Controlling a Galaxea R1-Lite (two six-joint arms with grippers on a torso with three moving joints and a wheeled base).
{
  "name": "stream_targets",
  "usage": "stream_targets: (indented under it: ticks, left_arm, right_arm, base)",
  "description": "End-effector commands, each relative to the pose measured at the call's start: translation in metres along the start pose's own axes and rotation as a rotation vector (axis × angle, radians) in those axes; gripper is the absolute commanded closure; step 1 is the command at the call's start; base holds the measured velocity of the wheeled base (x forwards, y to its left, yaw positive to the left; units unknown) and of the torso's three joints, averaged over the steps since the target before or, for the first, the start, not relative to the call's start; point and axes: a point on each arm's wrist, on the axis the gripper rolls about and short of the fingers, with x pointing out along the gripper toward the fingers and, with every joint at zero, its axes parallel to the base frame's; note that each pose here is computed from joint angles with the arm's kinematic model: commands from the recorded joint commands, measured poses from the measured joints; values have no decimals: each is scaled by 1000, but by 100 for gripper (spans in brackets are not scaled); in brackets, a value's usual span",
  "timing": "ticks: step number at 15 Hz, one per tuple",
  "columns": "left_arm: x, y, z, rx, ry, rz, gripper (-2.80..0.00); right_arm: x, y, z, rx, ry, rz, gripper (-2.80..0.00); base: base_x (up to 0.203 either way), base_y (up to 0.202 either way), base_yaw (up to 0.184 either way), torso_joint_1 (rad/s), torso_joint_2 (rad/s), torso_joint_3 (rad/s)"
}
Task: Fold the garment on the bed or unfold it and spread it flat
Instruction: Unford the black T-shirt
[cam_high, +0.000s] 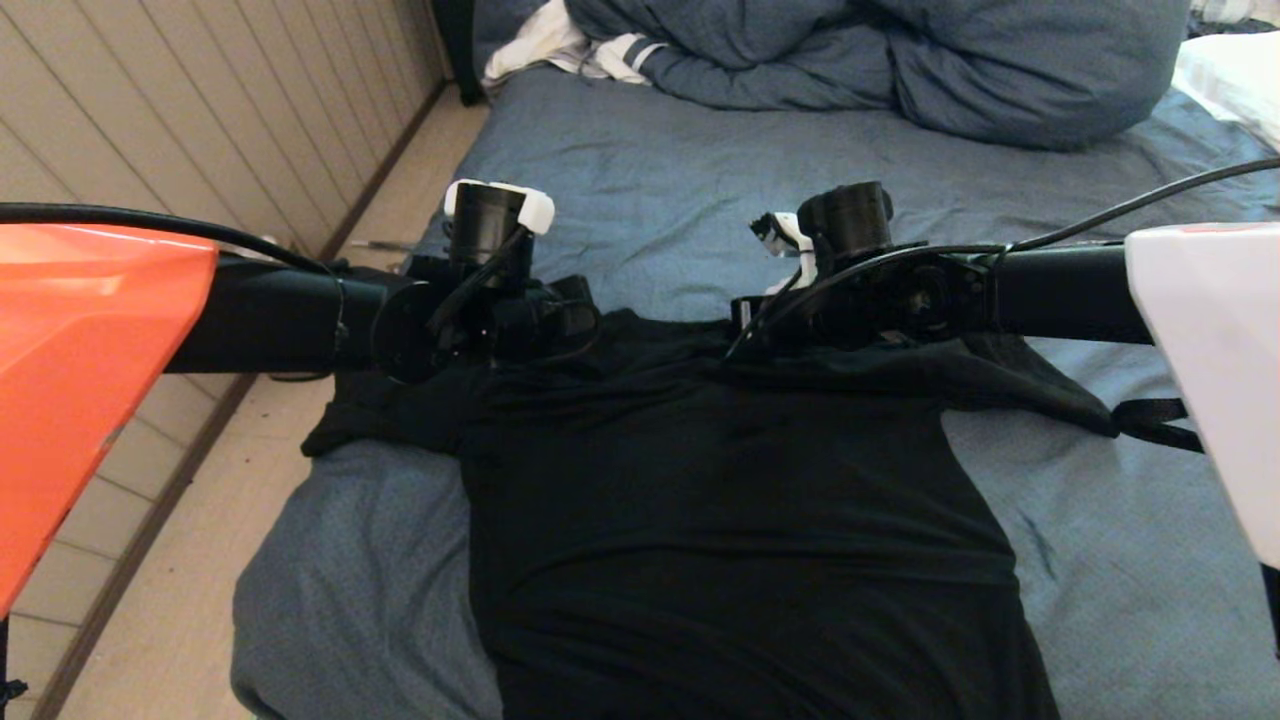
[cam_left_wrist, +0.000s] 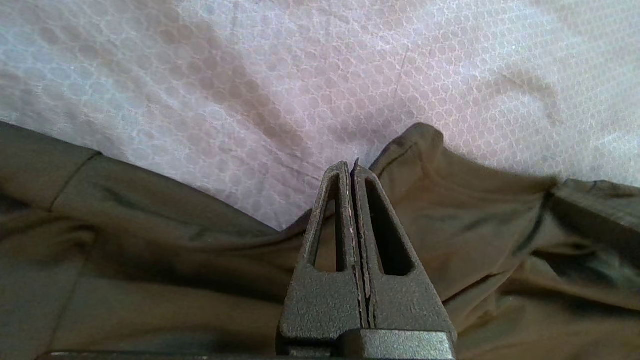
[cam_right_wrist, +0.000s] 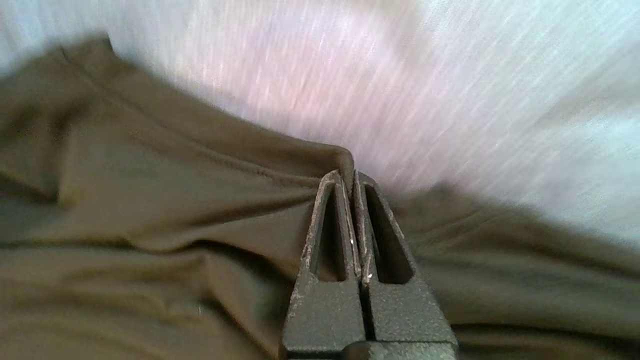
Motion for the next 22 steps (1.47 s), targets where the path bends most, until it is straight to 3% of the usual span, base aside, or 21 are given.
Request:
stream_targets:
  ticks: [1, 7, 10, 12, 15, 22]
  left_arm:
    - [3, 0, -3, -2, 4, 2, 0]
    - [7, 0, -3, -7, -5, 1, 0]
    - [12, 1, -2, -12, -18, 4, 0]
    - [16, 8, 13, -29, -61, 15, 0]
    - [27, 19, 21, -43, -90, 36, 0]
    - [23, 21, 27, -48, -105, 37, 0]
  right_arm:
    - [-4, 0, 16, -2, -66, -37, 0]
    - [19, 2, 14, -45, -201, -197, 0]
    - [33, 2, 9, -86, -235, -223, 0]
    - [43, 1, 6, -134, -278, -266, 0]
    - [52, -1, 3, -218, -294, -284, 0]
    - [42, -1, 11, -217, -306, -292, 0]
  base:
    - [0, 0, 0, 0, 0, 0]
    - [0, 0, 0, 0, 0, 0]
    - [0, 0, 0, 0, 0, 0]
    - [0, 0, 0, 0, 0, 0]
    - [0, 0, 0, 0, 0, 0]
    - [0, 0, 0, 0, 0, 0]
